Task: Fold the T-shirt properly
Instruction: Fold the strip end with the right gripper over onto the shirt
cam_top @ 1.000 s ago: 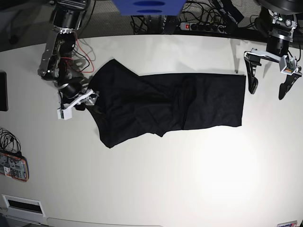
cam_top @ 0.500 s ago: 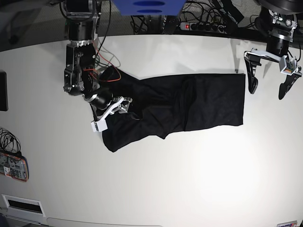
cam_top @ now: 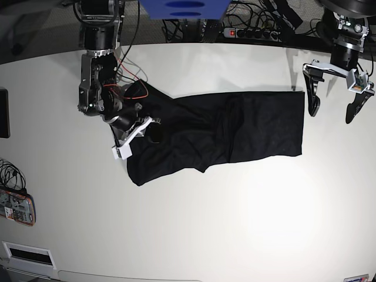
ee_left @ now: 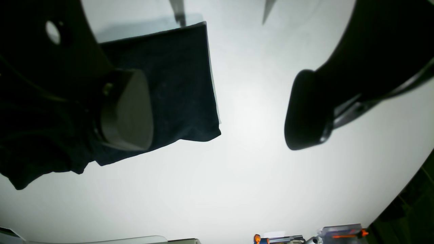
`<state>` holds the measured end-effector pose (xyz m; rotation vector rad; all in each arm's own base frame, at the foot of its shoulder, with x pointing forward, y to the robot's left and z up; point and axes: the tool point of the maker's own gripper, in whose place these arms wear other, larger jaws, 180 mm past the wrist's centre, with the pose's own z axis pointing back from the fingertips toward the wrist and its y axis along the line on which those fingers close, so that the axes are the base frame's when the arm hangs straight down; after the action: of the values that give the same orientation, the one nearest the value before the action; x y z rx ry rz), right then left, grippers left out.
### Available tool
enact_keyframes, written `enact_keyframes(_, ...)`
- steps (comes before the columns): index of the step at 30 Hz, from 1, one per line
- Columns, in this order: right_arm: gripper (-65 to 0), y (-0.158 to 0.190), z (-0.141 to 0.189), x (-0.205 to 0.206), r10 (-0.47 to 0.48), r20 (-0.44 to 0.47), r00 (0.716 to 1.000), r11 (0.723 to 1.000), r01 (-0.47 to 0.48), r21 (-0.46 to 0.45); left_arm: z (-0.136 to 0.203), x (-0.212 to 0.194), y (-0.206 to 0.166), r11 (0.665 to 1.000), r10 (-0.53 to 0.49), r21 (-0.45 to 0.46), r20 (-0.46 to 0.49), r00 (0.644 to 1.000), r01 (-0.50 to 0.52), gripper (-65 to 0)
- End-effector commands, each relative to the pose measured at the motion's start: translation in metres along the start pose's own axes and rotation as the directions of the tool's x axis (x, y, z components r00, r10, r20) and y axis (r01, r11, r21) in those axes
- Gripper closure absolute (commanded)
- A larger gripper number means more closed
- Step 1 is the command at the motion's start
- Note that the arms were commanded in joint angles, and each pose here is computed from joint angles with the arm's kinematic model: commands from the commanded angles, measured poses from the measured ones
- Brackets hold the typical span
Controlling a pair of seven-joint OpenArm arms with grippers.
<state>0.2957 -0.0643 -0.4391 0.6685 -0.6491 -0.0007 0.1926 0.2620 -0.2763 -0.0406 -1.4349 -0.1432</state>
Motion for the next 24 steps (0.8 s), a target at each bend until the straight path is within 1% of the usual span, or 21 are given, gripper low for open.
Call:
enact_keyframes(1, -2.7, -0.008, 0.002, -0.015, 0.011, -0.077, 0.997, 0.999, -0.013, -0.037, 0.001, 0.011, 0.000, 1.000, -0.002, -0.007, 0.040, 0.999, 0.003, -58.1)
enact_keyframes(3, 0.0, -0.008, 0.002, -0.015, 0.011, -0.078, 0.997, 0.999, -0.014, -0.036, 0.001, 0.011, 0.000, 1.000, -0.002, -0.007, 0.040, 0.999, 0.003, -58.1)
enact_keyframes(7, 0.0, -0.008, 0.002, -0.015, 0.013, -0.080, 0.997, 0.999, -0.016, -0.036, 0.000, 0.012, 0.000, 1.000, -0.002, -0.007, 0.042, 0.999, 0.003, -58.1)
enact_keyframes(9, 0.0, -0.014, 0.006, -0.013, 0.029, -0.078, 0.997, 0.998, -0.033, -0.051, 0.000, 0.012, 0.000, 1.000, -0.002, -0.007, 0.042, 0.999, 0.003, -58.1)
enact_keyframes(12, 0.0, -0.028, 0.018, -0.002, 0.093, -0.079, 0.993, 0.990, -0.100, -0.095, 0.000, 0.012, 0.000, 1.000, -0.001, -0.006, 0.042, 0.999, 0.001, -58.1)
enact_keyframes(14, 0.0, -0.036, 0.025, 0.005, 0.141, -0.086, 0.986, 0.979, -0.151, -0.134, 0.000, 0.012, 0.000, 1.000, -0.001, -0.006, 0.042, 0.999, 0.001, -58.1)
enact_keyframes(16, 0.0, -0.043, 0.031, 0.011, 0.203, -0.108, 0.973, 0.958, -0.220, -0.185, 0.000, 0.012, 0.000, 1.000, 0.000, -0.005, 0.043, 0.999, 0.000, -58.1)
enact_keyframes(17, 0.0, -0.047, 0.034, 0.014, 0.236, -0.121, 0.964, 0.943, -0.257, -0.213, 0.000, 0.012, 0.000, 1.000, 0.000, -0.005, 0.043, 0.999, 0.000, -58.1)
enact_keyframes(21, 0.0, -0.059, 0.044, 0.045, 0.371, -0.168, 0.914, 0.855, -0.406, -0.323, 0.000, 0.012, 0.000, 1.000, -0.001, -0.006, 0.043, 0.999, 0.002, -58.1)
enact_keyframes(24, 0.0, -0.070, 0.054, 0.053, 0.427, -0.224, 0.876, 0.785, -0.482, -0.390, 0.000, 0.012, 0.000, 1.000, -0.001, -0.006, 0.043, 0.999, 0.002, -58.1)
